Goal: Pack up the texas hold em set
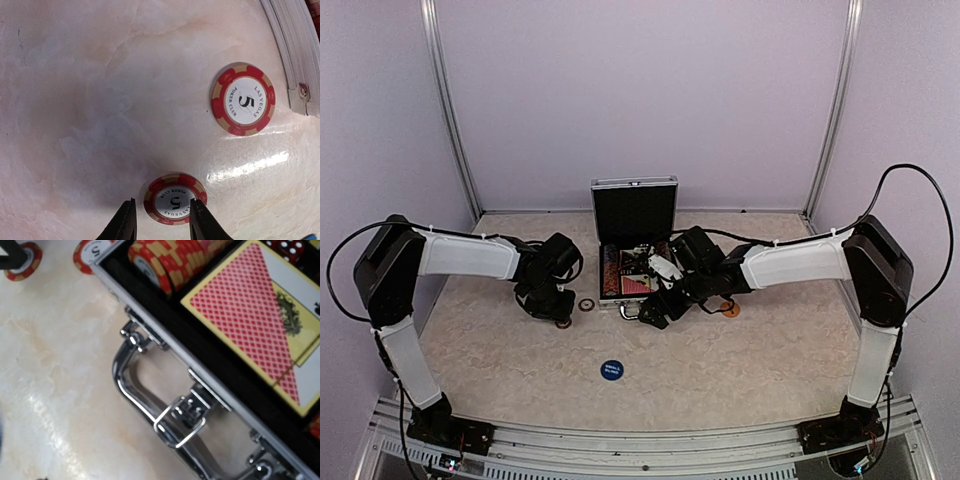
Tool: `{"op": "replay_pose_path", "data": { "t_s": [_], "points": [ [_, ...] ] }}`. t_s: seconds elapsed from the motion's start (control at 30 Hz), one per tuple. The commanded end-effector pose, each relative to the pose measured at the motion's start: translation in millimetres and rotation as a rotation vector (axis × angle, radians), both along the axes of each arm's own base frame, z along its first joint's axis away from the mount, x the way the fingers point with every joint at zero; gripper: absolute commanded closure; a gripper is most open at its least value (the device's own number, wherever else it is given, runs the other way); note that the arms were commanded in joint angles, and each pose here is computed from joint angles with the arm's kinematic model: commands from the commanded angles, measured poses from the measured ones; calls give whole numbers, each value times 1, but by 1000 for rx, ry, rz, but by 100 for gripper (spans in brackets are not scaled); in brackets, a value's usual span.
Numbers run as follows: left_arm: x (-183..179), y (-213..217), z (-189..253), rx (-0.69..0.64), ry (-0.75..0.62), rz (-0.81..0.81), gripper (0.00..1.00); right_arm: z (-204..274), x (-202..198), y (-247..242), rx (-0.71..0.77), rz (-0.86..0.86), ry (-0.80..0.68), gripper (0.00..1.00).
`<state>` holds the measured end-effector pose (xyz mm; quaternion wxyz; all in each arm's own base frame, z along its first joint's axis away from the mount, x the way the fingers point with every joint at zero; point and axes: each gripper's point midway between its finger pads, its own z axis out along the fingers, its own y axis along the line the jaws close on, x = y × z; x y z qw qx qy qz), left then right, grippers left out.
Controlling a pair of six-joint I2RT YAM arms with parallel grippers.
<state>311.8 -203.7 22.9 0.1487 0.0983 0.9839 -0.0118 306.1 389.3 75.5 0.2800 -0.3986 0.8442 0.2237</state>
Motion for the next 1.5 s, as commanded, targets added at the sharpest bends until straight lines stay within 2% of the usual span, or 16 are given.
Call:
{"op": "replay_pose_path", "data": {
  "t_s": [0.0,0.17,0.33,0.47,0.67,0.77,0.97,1.17,1.47],
  "points": [
    [1,-2,13,17,-6,-5,64,3,-4,6,9,17,5,4],
    [1,-9,18,6,-13,-16,62,1,-4,6,7,17,8,3],
    [-8,-13,9,21,9,-31,53,1,-5,6,7,20,13,3],
    [-13,-10,2,27,25,-24,50,0,-9,7,12,31,30,4],
    [-14,-2,0,41,20,-13,37,-8,-16,4,-3,36,49,3],
    [-13,-1,-6,20,32,-10,34,-9,-18,6,-3,40,52,3],
    [-11,0,-19,26,58,-21,35,-8,-19,7,-3,41,49,4],
    [-7,0,-26,21,72,-31,40,-10,-19,7,-7,40,50,4],
    [-9,-1,-29,12,83,-26,54,-13,-17,9,-11,43,51,4]
  ]
}}
